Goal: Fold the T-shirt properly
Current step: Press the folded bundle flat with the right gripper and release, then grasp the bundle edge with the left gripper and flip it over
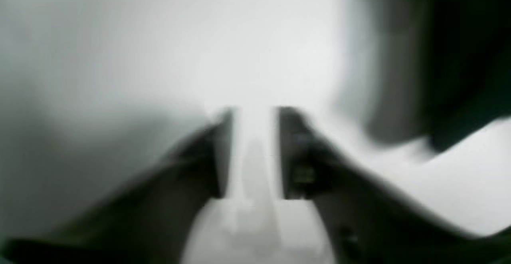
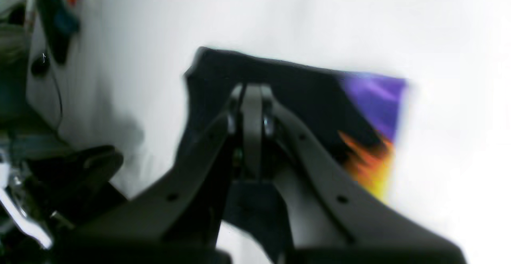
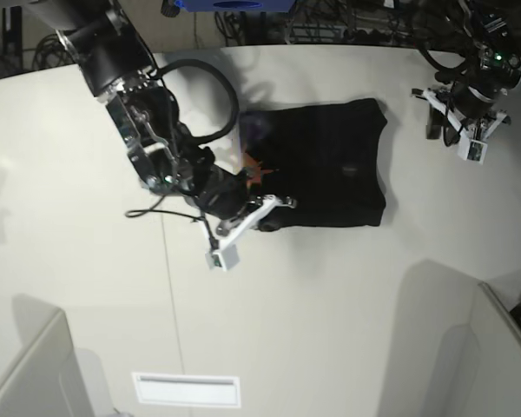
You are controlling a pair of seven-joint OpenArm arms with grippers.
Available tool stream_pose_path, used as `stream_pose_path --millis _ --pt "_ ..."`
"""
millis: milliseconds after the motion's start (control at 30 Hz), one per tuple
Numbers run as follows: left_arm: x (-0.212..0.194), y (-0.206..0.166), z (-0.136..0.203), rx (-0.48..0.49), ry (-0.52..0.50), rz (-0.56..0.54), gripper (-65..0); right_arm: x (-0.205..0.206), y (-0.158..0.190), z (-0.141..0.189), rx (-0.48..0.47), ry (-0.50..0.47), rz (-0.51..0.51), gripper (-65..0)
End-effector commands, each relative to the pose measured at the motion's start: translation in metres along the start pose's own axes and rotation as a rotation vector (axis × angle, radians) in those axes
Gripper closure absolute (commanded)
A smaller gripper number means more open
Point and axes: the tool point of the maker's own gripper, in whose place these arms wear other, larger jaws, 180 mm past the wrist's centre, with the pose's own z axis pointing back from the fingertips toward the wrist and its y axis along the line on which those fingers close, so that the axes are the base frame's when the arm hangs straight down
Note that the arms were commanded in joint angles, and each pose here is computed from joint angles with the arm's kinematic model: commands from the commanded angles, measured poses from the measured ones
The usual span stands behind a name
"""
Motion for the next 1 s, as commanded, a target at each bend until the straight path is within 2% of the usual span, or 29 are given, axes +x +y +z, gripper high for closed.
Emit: stream_pose_path --millis 0,100,133,200,367,500,600,633,800,967 --pt "0.013 -0.004 0.002 -0.035 -0.058 0.014 -37.0 0.019 -0.002 0.010 0.009 -0.063 0.008 0.0" --pt "0.033 -0.026 -0.004 -0.200 -0.173 0.147 -60.4 0.010 -0.025 0.023 -0.019 -0.058 0.029 0.0" --pt "0.042 -0.037 -0.009 -0.263 -0.203 0.175 -65.0 0.005 -0.028 0.025 -0.020 -0.051 0.039 0.0" --pt "0.050 -0.053 -0.021 -0.330 -0.207 0.212 -65.0 0.001 -0.036 0.030 -0.026 -0.049 0.045 0.0" --pt "0.052 -0.089 -0.059 -0.424 -0.125 0.331 -65.0 -0.003 -0.062 0.042 -0.062 -0.068 -0.002 0.0" --pt "0.044 -0.106 -0.084 -0.463 -0.047 0.403 -65.0 -0.004 -0.078 0.051 -0.083 -0.087 -0.026 0.0" --pt "0.034 -0.107 -0.096 -0.456 0.005 0.460 -65.0 -0.003 -0.091 0.060 -0.112 -0.107 -0.052 0.0" --pt "0.031 -0.107 -0.098 -0.453 0.018 0.473 -62.5 -0.003 -0.095 0.064 -0.124 -0.111 -0.052 0.0" --pt "0.031 -0.106 -0.103 -0.446 0.033 0.499 -26.2 0.000 -0.113 0.081 -0.169 -0.140 -0.062 0.0" --pt "0.032 -0.099 -0.106 -0.440 0.053 0.475 0.0 0.000 -0.128 0.093 -0.188 -0.159 -0.062 0.0"
